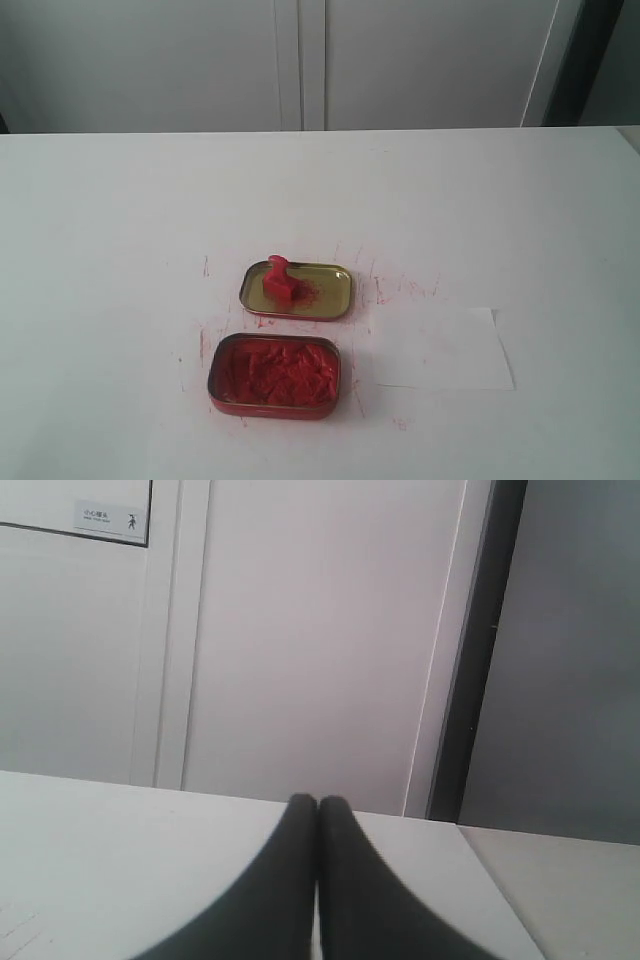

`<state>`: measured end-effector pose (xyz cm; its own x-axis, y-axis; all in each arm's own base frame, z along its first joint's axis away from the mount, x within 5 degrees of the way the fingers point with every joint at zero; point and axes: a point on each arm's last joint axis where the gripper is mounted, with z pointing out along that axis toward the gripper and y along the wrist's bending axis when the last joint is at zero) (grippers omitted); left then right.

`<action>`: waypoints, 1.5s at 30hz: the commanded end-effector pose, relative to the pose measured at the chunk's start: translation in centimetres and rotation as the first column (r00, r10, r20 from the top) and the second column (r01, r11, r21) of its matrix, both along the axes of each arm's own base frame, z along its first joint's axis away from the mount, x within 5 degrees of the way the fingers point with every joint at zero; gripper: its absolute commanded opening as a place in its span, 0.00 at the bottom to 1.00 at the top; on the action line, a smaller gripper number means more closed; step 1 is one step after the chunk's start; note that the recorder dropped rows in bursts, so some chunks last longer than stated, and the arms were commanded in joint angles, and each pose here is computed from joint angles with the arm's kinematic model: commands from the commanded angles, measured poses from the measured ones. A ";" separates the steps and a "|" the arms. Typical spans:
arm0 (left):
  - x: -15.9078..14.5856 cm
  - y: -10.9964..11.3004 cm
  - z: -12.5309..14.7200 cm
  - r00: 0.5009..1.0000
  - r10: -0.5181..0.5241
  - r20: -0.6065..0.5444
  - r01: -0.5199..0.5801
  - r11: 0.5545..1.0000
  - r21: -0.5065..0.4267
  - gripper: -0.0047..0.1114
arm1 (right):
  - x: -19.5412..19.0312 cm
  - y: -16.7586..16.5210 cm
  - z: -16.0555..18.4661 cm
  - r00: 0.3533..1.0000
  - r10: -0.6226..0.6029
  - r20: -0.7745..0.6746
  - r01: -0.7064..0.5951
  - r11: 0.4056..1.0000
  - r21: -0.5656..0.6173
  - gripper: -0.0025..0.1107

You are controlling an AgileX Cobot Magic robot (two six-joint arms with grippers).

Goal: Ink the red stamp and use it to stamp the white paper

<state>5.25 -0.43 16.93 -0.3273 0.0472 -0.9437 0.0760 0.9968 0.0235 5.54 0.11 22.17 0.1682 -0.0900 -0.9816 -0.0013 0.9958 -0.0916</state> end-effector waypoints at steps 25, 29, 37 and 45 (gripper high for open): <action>0.0 0.0 0.0 1.000 0.004 0.005 -0.004 1.000 -0.002 0.04 | 0.0 0.0 0.0 1.000 0.004 0.010 -0.005 1.000 0.028 0.02; 0.0 0.0 0.0 1.000 0.004 0.005 -0.004 1.000 -0.002 0.04 | 0.0 0.0 -0.2 1.000 0.003 -0.012 -0.003 1.000 0.028 0.02; 0.0 0.0 0.0 1.000 0.004 0.005 -0.004 1.000 -0.002 0.04 | -0.4 -0.2 1.0 0.990 -0.013 -0.139 0.017 0.999 0.028 0.02; 0.0 0.0 0.0 1.000 0.004 0.005 -0.004 1.000 -0.002 0.04 | 0.2 -0.3 2.5 0.950 -0.024 -0.312 0.033 0.999 0.024 0.02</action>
<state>5.25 -0.43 16.93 -0.3273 0.0472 -0.9437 0.0760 0.9968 0.0235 5.23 -0.12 24.63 -0.0885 -0.0644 -0.9940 0.0024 0.9979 -0.0649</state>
